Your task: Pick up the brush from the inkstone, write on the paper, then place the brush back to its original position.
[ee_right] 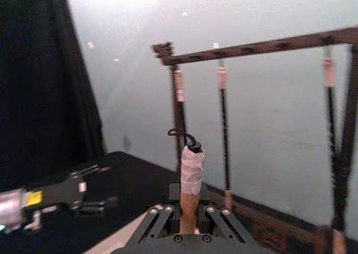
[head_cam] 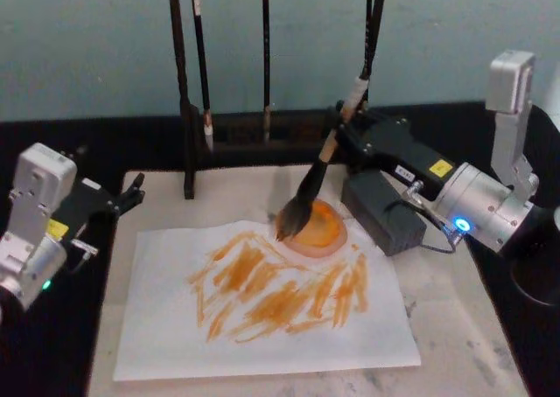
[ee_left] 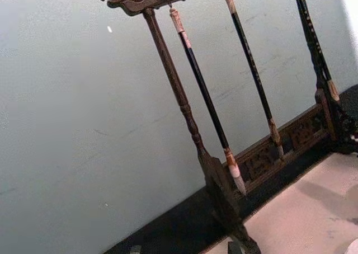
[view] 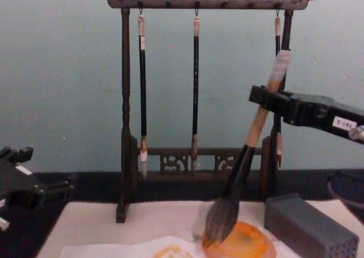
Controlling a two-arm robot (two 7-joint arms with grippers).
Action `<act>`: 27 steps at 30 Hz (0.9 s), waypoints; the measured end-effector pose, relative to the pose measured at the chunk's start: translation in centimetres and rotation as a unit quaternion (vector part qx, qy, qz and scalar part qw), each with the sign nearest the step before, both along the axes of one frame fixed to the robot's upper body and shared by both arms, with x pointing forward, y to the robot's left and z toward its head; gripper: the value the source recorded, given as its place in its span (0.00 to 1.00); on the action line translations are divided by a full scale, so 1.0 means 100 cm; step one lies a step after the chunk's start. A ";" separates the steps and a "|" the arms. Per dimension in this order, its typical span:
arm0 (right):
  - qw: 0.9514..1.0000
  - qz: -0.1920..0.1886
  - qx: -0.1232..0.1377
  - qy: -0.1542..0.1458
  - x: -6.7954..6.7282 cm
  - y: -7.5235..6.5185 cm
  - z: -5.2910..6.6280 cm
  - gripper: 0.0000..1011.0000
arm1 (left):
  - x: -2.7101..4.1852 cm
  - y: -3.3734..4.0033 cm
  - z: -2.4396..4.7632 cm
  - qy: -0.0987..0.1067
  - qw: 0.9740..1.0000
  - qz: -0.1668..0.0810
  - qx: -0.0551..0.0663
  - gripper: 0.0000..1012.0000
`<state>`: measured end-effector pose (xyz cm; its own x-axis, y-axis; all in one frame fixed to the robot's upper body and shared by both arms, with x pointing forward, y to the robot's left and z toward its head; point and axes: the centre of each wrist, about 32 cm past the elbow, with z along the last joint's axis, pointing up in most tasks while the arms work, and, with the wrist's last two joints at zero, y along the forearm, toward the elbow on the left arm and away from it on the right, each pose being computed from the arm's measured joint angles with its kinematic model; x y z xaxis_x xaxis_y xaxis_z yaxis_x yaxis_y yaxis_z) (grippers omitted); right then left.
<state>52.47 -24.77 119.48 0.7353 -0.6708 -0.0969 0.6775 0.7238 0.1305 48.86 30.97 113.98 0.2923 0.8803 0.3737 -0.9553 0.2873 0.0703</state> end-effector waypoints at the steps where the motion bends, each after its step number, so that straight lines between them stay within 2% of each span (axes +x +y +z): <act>1: 1.000 0.004 -0.002 -0.003 -0.001 0.001 0.000 0.17 | 0.0000 0.0000 0.0000 0.000 1.000 0.000 0.000 0.99; 8: 0.998 0.050 -0.026 -0.033 -0.009 0.004 0.002 0.17 | 0.0000 0.0000 0.0000 0.000 1.000 0.000 0.000 0.99; 14: 0.992 0.102 -0.045 -0.062 -0.016 0.005 0.003 0.17 | 0.0000 0.0000 0.0000 0.000 1.000 0.000 0.000 0.99; 20: 0.986 0.139 -0.059 -0.070 -0.022 0.006 0.002 0.17 | 0.0000 0.0000 0.0000 0.000 1.000 0.000 0.000 0.99; 27: 0.982 0.164 -0.065 -0.074 -0.030 0.007 0.004 0.17 | 0.0000 0.0000 0.0000 0.000 1.000 0.000 0.000 0.99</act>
